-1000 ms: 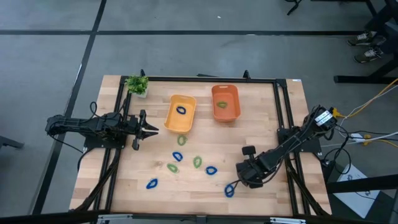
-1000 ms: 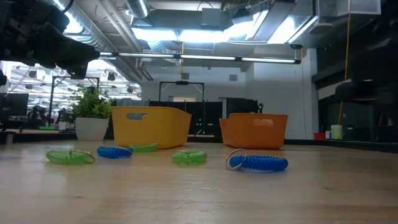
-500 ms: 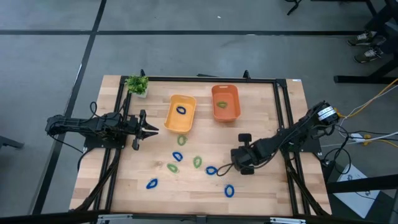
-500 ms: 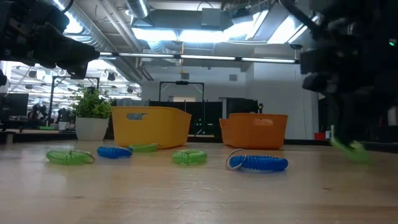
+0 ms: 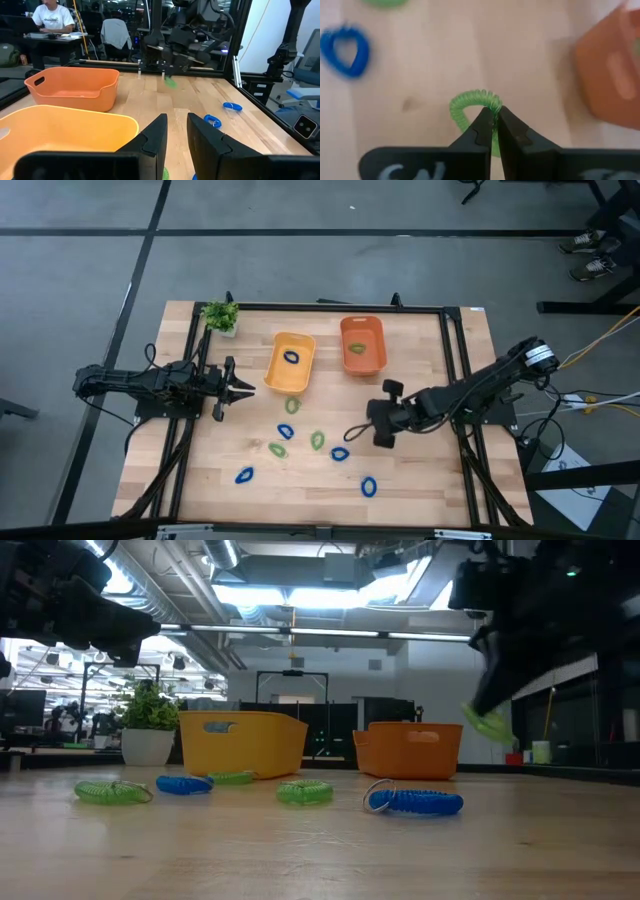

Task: Sort items
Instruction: Put the green keychain into the orange bin

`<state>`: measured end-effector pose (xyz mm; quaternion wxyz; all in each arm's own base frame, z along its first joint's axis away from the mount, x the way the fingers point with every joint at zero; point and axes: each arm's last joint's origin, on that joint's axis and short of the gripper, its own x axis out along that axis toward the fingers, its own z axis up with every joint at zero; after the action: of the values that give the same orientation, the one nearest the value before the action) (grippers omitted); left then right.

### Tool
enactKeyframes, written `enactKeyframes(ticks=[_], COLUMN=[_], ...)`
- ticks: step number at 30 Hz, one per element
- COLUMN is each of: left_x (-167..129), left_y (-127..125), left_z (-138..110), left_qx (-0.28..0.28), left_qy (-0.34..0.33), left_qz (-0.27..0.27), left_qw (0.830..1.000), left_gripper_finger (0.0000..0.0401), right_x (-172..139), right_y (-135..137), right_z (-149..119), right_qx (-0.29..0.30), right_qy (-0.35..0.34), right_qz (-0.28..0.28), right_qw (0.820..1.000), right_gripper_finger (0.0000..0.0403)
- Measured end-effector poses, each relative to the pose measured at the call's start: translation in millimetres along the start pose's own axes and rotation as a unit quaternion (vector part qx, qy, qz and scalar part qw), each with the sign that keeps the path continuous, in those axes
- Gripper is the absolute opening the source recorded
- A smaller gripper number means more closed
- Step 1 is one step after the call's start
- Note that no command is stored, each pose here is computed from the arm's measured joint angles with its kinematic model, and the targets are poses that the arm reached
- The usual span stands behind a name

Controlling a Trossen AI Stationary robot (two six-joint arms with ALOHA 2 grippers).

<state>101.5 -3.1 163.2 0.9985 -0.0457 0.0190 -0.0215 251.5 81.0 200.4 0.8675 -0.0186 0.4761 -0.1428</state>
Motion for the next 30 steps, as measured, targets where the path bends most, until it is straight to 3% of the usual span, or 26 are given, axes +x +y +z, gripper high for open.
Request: enactKeyframes(ticks=[6,14,30], left_x=[0.0,0.0,0.0], left_y=[0.0,0.0,0.0], left_z=[0.0,0.0,0.0], left_qx=[0.0,0.0,0.0], left_qy=[0.0,0.0,0.0], left_qz=[0.0,0.0,0.0], left_qw=[1.0,1.0,1.0], left_gripper_finger=[0.007,0.007,0.007], right_x=[0.9,-3.0,4.7], right_y=[-3.3,-3.4,-34.2], right_z=[12.9,34.7,61.2], right_qx=[0.057,0.066,0.055], right_qy=[-0.074,-0.182,-0.237], right_qz=[-0.043,-0.077,-0.124], right_qw=[0.995,0.978,0.962], right_gripper_finger=[0.0015,0.0015,0.0015])
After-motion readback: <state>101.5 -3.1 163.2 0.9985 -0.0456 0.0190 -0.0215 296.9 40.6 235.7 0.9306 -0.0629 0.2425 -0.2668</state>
